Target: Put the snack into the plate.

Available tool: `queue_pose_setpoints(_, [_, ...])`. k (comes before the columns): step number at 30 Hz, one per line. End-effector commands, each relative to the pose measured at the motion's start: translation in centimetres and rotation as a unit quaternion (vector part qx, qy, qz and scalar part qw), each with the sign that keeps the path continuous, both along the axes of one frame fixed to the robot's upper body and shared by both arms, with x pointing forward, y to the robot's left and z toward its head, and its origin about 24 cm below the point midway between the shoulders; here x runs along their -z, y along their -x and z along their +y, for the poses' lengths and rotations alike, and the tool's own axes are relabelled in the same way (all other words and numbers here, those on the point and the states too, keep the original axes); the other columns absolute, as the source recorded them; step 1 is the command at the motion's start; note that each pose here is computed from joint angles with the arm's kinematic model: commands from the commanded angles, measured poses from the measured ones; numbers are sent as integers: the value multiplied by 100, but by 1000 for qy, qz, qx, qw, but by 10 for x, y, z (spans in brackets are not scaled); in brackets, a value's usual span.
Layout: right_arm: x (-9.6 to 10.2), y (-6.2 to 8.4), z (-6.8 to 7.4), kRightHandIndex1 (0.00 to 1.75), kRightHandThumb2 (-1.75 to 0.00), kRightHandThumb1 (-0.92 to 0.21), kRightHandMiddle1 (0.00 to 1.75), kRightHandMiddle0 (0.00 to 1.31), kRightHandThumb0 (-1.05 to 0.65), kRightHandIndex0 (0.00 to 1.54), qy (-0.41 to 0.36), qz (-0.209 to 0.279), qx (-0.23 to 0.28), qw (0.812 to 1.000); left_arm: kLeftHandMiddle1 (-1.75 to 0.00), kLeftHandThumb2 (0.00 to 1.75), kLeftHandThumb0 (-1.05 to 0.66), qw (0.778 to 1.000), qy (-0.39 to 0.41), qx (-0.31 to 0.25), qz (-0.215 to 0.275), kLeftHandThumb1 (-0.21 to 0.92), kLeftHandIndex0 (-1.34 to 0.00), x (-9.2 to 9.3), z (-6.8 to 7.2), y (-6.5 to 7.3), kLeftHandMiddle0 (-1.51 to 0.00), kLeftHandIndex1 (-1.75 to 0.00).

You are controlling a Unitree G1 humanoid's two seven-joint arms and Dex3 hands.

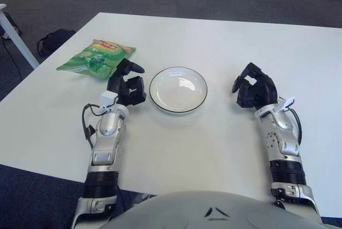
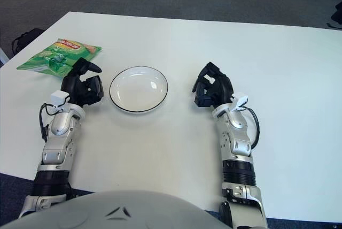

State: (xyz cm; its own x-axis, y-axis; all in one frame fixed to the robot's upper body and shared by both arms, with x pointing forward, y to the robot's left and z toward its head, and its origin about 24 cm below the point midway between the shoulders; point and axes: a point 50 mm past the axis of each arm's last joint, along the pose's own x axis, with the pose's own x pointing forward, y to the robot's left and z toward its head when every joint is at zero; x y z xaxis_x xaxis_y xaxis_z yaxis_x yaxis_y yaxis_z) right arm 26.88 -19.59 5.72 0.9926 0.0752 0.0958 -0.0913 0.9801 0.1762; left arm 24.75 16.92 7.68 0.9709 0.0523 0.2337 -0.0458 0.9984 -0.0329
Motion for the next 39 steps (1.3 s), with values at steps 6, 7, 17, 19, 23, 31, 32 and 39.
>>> queue_pose_setpoints(6, [45, 25, -1, 171, -156, -11, 175, 57, -1, 75, -27, 87, 23, 996, -175, 108, -42, 997, 18, -12, 80, 50, -47, 42, -5, 15, -120, -175])
queue_pose_setpoints(7, [45, 24, -1, 171, -155, -11, 175, 57, -1, 75, -27, 88, 24, 995, -175, 109, -42, 997, 18, -12, 80, 50, -47, 42, -5, 14, -119, -175])
queue_pose_setpoints(17, [43, 20, -3, 172, -156, -10, 175, 57, -1, 74, -28, 86, 29, 995, -175, 109, -42, 997, 24, -7, 71, 49, -47, 42, -1, 8, -119, -175])
queue_pose_setpoints(19, [39, 18, -4, 171, -156, -10, 175, 57, -1, 75, -26, 81, 29, 996, -175, 110, -43, 997, 26, -8, 69, 49, -48, 41, 0, 5, -119, -175])
queue_pose_setpoints(23, [28, 11, -7, 170, -155, -10, 175, 58, -1, 75, -24, 67, 30, 997, -175, 110, -43, 998, 25, -11, 64, 48, -48, 38, 2, 2, -119, -175])
queue_pose_setpoints(31, [-1, -5, -12, 174, -156, -8, 166, 63, -1, 75, -16, 36, 31, 999, -175, 111, -43, 998, 18, -21, 50, 48, -48, 28, 8, -7, -121, -175])
queue_pose_setpoints(32, [-2, -6, -13, 174, -156, -8, 165, 64, -1, 75, -14, 35, 30, 999, -175, 111, -43, 998, 18, -22, 49, 48, -48, 28, 8, -8, -121, -175])
queue_pose_setpoints(39, [-12, -16, -18, 175, -155, -6, 157, 70, -1, 76, 24, 35, 21, 999, -175, 110, -43, 999, 18, -23, 32, 49, -48, 18, 10, -17, -117, -175])
